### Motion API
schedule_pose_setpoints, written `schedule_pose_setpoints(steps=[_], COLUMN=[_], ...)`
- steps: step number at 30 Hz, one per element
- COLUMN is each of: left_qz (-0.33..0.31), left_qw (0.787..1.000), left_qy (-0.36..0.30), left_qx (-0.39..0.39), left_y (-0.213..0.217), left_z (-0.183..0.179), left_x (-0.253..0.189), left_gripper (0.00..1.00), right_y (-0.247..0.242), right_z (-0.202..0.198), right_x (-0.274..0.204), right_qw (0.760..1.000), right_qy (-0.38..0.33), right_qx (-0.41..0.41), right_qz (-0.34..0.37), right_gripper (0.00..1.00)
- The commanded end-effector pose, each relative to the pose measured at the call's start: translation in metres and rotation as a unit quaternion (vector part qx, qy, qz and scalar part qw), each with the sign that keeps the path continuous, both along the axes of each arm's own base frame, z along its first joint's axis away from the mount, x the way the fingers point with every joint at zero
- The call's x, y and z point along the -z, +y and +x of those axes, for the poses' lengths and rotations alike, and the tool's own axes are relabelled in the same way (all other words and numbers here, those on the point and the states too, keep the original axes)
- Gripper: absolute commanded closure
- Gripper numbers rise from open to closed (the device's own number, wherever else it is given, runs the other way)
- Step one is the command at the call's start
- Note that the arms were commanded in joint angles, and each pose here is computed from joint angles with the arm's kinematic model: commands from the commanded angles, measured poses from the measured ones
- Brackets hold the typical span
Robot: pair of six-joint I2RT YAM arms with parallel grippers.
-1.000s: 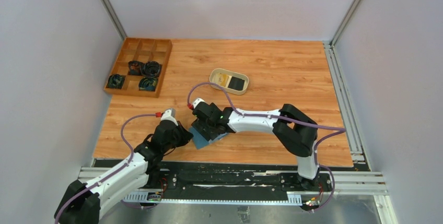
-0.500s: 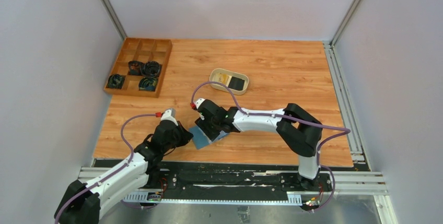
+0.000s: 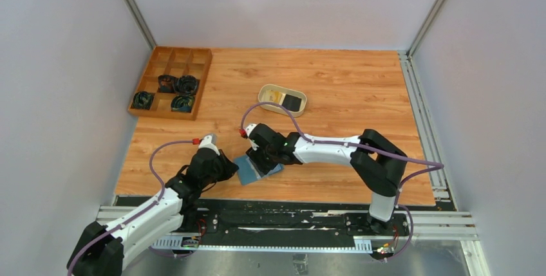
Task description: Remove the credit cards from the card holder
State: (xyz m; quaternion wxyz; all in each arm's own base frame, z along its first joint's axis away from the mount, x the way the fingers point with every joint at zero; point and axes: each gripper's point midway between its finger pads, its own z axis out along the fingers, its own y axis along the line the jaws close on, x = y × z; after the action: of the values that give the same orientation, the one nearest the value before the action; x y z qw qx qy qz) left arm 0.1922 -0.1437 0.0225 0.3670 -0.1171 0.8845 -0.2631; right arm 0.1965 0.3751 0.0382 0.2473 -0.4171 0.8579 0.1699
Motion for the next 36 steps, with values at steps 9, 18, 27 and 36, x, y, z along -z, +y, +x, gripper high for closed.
schedule_pose_setpoints(steps=[9,18,27,36], left_qz=[0.017,0.018,0.02,0.02], left_qw=[1.0,1.0,1.0,1.0], left_qy=[0.014,0.014,0.015,0.012], left_qx=[0.0,0.001,0.001,0.002], left_y=[0.008,0.008,0.008,0.007], left_z=[-0.007,-0.008,-0.008,-0.006], left_x=[0.011,0.011,0.012,0.009], left_gripper=[1.0,1.0,1.0,1.0], right_y=[0.009,0.003,-0.008,-0.014], right_z=[-0.029,-0.021,-0.004,0.005], right_x=[-0.012,-0.012,-0.016,-0.023], right_qw=[0.994,0.997,0.999,0.998], right_qy=[0.068,0.053,0.017,-0.006], right_qx=[-0.042,-0.024,0.015,0.035], right_qz=[0.069,0.054,0.043,0.043], right_gripper=[0.57,0.51,0.45,0.38])
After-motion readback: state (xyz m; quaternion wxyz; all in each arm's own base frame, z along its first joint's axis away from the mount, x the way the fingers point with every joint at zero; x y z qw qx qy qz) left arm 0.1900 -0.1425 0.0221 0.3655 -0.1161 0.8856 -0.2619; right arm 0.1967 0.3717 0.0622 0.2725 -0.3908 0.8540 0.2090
